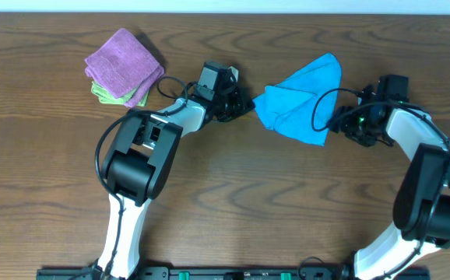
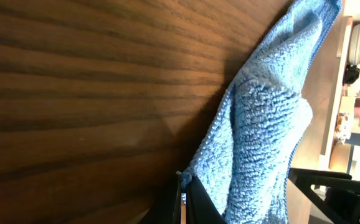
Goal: Fold the cloth
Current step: 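Hold the cloth with both grippers and pull it apart to spread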
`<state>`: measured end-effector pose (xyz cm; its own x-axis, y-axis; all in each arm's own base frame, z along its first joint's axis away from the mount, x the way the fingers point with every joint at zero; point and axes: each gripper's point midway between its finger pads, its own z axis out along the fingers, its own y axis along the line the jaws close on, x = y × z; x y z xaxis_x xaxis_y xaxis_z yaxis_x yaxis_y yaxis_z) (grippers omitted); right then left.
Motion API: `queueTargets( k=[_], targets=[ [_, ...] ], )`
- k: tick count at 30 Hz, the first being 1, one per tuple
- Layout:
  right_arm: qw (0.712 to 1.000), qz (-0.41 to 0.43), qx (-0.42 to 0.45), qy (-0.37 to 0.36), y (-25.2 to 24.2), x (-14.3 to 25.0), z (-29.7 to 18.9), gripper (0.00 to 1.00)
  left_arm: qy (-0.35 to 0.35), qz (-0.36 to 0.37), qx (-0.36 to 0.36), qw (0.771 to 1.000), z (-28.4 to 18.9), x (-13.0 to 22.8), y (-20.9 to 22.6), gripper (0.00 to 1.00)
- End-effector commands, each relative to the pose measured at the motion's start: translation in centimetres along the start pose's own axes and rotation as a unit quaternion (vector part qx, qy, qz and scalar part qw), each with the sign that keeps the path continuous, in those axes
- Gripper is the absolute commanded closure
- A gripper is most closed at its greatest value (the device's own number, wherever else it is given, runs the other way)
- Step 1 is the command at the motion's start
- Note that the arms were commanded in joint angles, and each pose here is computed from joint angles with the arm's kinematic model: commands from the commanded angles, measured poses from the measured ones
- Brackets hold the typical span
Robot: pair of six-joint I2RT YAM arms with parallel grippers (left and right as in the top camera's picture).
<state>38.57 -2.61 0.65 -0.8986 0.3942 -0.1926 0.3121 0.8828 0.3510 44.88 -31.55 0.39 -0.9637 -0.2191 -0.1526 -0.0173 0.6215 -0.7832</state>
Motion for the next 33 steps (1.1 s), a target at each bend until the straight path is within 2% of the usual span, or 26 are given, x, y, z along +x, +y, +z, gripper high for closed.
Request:
queueTargets(
  k=[1,14,21,22,24,25,26,33],
  targets=[
    [0.999,0.017,-0.025,0.032,0.8,2.1,1.0,0.34,0.019,-0.002,-0.007,1.0,0.7,1.1,1.6,0.94],
    [0.998,-0.013,-0.035,0.048,4.6,3.9,2.4,0.36,0.018,-0.002,-0.006,1.0,0.7,1.1,1.5,0.94],
    [0.998,-0.024,-0.025,0.053,4.9,4.4,2.8,0.4,0.021,-0.001,-0.001,1.0,0.7,1.2,1.3,0.94],
    [0.998,-0.022,-0.024,0.056,4.7,4.5,3.0,0.46,0.022,0.001,0.002,1.0,0.7,1.2,1.2,0.94],
    [0.998,-0.021,-0.021,0.061,4.5,4.7,3.3,0.7,0.021,0.002,0.005,1.0,0.6,1.1,1.1,0.94],
    [0.998,-0.023,-0.021,0.061,4.5,4.8,3.3,0.89,0.021,0.003,0.005,1.0,0.6,1.1,1.1,0.94],
    [0.998,-0.024,-0.016,0.059,4.3,4.7,3.3,0.98,0.021,0.002,0.006,1.0,0.6,1.1,1.1,0.94],
    [0.998,-0.061,-0.024,0.023,4.8,2.8,1.1,0.99,0.015,-0.002,0.04,0.999,-1.1,-1.3,0.4,0.94]
  ],
)
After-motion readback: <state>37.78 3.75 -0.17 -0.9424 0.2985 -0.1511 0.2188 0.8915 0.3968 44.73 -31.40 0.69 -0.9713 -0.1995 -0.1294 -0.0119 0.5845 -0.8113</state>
